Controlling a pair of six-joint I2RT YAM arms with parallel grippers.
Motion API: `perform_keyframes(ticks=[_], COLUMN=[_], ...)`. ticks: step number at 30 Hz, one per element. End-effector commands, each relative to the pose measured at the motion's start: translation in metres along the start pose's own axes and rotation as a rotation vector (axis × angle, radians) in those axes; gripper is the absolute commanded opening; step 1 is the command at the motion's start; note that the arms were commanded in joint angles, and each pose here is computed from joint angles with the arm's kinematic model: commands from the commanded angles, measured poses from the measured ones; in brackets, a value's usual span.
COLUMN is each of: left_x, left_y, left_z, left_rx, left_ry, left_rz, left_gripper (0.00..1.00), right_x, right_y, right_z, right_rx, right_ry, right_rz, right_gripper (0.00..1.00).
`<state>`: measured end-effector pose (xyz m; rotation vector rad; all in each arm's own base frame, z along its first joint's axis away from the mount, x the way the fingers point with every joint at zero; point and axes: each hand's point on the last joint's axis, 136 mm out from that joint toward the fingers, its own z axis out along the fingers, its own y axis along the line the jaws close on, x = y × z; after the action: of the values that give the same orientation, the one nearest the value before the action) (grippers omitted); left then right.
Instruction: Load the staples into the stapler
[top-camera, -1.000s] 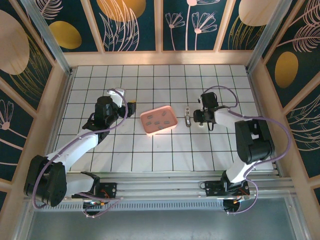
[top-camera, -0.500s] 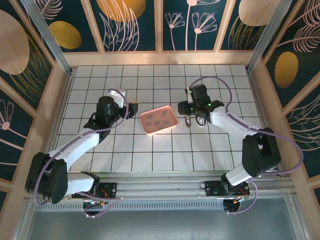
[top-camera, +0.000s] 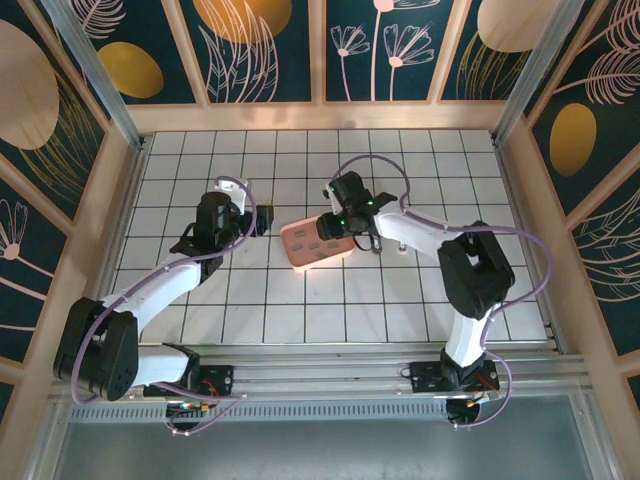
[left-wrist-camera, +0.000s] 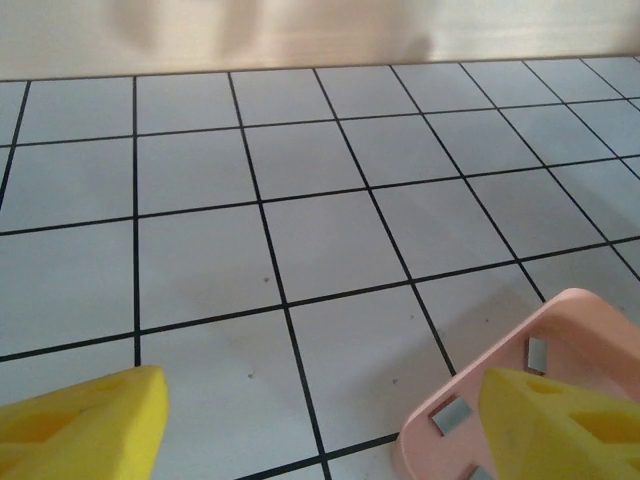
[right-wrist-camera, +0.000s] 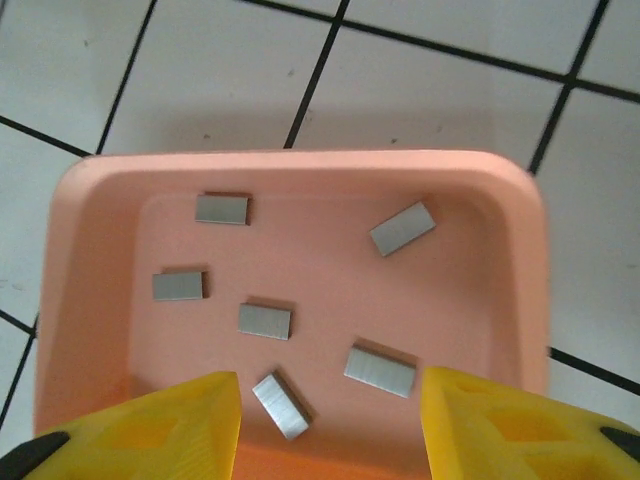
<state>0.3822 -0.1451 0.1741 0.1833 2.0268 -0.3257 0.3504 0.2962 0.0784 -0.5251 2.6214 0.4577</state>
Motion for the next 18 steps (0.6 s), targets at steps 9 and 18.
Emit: perform_keyframes(ticks=[9,18], left_x=[-0.013,-0.017], left_y=[0.012,0.011], left_z=[0.0,-0.003], left_rx=[-0.056,-0.052], left_ry=[-0.016,-0.03], left_rz=[-0.032,-0.022], left_gripper=[0.81,0.81], right_x=[0.027,0.05], right_y=[0.004,0.008], right_z=[0.021,0.02], right_rx=[0.001,-0.005], right_ry=[0.171,0.265], right_rz=[-0.006,-0.036], right_gripper=[0.43,0.41])
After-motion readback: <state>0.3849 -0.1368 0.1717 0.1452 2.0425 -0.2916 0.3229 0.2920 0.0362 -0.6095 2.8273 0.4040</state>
